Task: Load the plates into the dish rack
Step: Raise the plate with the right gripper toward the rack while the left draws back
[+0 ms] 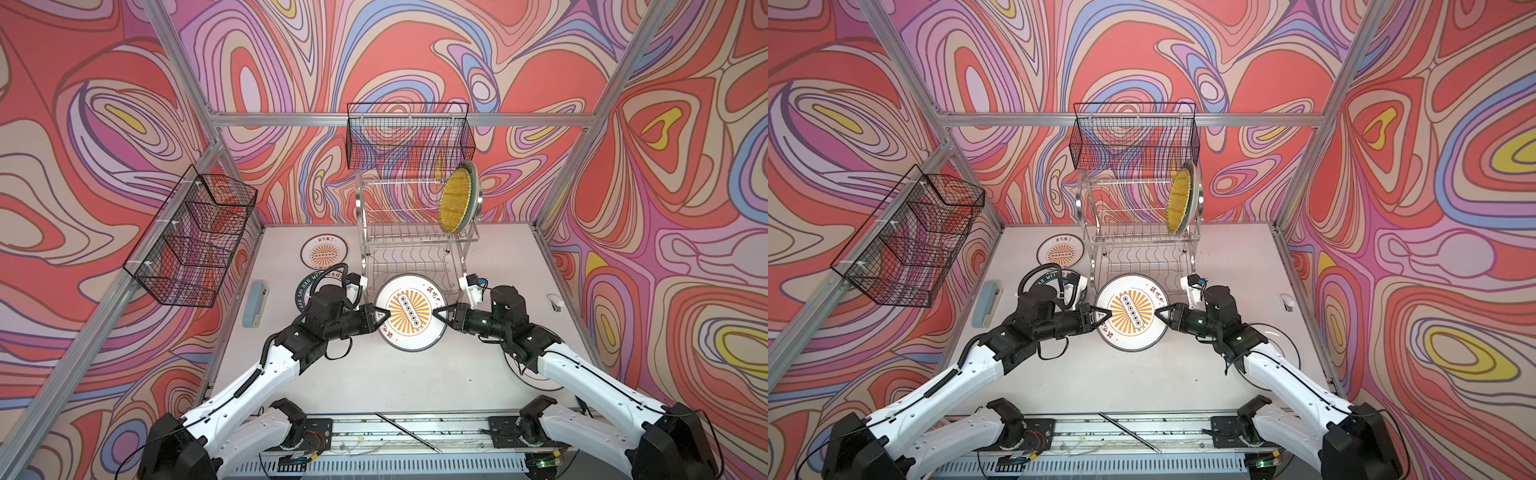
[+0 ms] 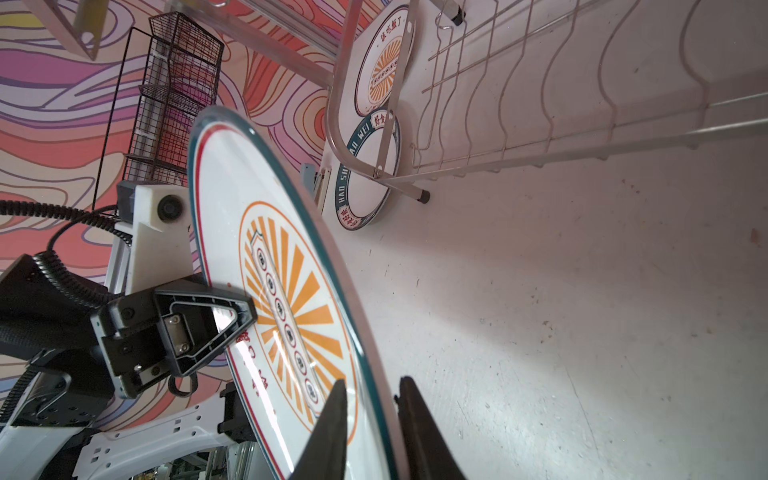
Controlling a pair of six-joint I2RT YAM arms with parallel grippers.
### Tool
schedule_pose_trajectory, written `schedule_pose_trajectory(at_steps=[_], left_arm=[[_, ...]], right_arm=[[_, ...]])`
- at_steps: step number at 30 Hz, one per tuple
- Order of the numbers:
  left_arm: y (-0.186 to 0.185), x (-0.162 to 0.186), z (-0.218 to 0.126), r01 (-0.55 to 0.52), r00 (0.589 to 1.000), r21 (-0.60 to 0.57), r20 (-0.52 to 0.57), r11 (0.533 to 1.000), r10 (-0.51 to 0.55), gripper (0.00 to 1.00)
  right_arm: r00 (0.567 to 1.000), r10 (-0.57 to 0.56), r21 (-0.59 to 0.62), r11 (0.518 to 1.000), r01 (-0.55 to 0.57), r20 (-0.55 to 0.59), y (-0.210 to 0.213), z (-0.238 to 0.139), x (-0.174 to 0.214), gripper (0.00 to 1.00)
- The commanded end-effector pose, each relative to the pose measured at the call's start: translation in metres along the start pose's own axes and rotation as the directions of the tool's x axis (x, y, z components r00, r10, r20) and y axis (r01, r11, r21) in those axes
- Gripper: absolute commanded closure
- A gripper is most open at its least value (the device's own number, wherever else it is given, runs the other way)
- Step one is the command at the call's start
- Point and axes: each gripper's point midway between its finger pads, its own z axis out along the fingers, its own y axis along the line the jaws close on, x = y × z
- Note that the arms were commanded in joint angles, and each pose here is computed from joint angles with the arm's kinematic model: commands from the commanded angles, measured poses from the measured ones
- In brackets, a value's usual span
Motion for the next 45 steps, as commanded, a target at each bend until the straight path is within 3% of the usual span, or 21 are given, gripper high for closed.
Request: schedule_pose_trajectory(at_steps=[1, 5, 8, 14, 20, 22, 31, 37, 45], left_arm=[[-0.019, -0.004, 0.0, -0.041, 0.999, 0.086, 0.019, 0.995, 0.04, 1.0], [-0.02, -0.004, 0.0, -0.041, 0.999, 0.088, 0.019, 0.995, 0.04, 1.0], [-0.018, -0.003, 0.0, -0.038, 0.999, 0.082, 0.016, 0.996, 0.037, 1.0], [-0.016, -0.003, -0.002, -0.044, 0.999, 0.062, 0.016, 0.997, 0.043, 0.99], [-0.017, -0.009, -0.013, -0.091, 0.995, 0.019, 0.045, 0.996, 0.09, 0.6], [-0.014, -0.013, -0.02, -0.119, 0.991, -0.033, 0.058, 0.992, 0.12, 0.52], [-0.005, -0.029, -0.061, -0.244, 0.957, -0.252, 0.092, 0.937, 0.274, 0.47], [-0.015, -0.038, -0.078, -0.296, 0.929, -0.27, 0.142, 0.916, 0.342, 0.46], [-0.023, -0.039, -0.082, -0.303, 0.92, -0.23, 0.181, 0.925, 0.347, 0.46]], right_arm=[[0.999, -0.042, -0.114, 0.993, 0.043, 0.01, 0.03, 0.007, -0.002, 0.78], [0.999, -0.052, -0.139, 0.989, 0.052, 0.006, 0.036, 0.015, 0.0, 0.8], [0.999, -0.054, -0.144, 0.988, 0.054, 0.006, 0.039, 0.018, 0.0, 1.0], [0.998, -0.067, -0.13, 0.989, 0.069, 0.019, 0.04, 0.015, -0.002, 1.0], [0.99, -0.128, -0.033, 0.991, 0.13, 0.055, 0.04, -0.001, -0.011, 1.0], [0.986, -0.154, -0.006, 0.988, 0.154, 0.064, 0.043, -0.007, -0.015, 1.0], [0.945, -0.308, 0.08, 0.951, 0.3, 0.111, 0.071, -0.041, -0.036, 1.0], [0.907, -0.399, 0.066, 0.917, 0.394, 0.131, 0.104, -0.063, -0.045, 1.0], [0.862, -0.473, 0.071, 0.881, 0.468, 0.181, 0.146, -0.087, -0.068, 1.0]])
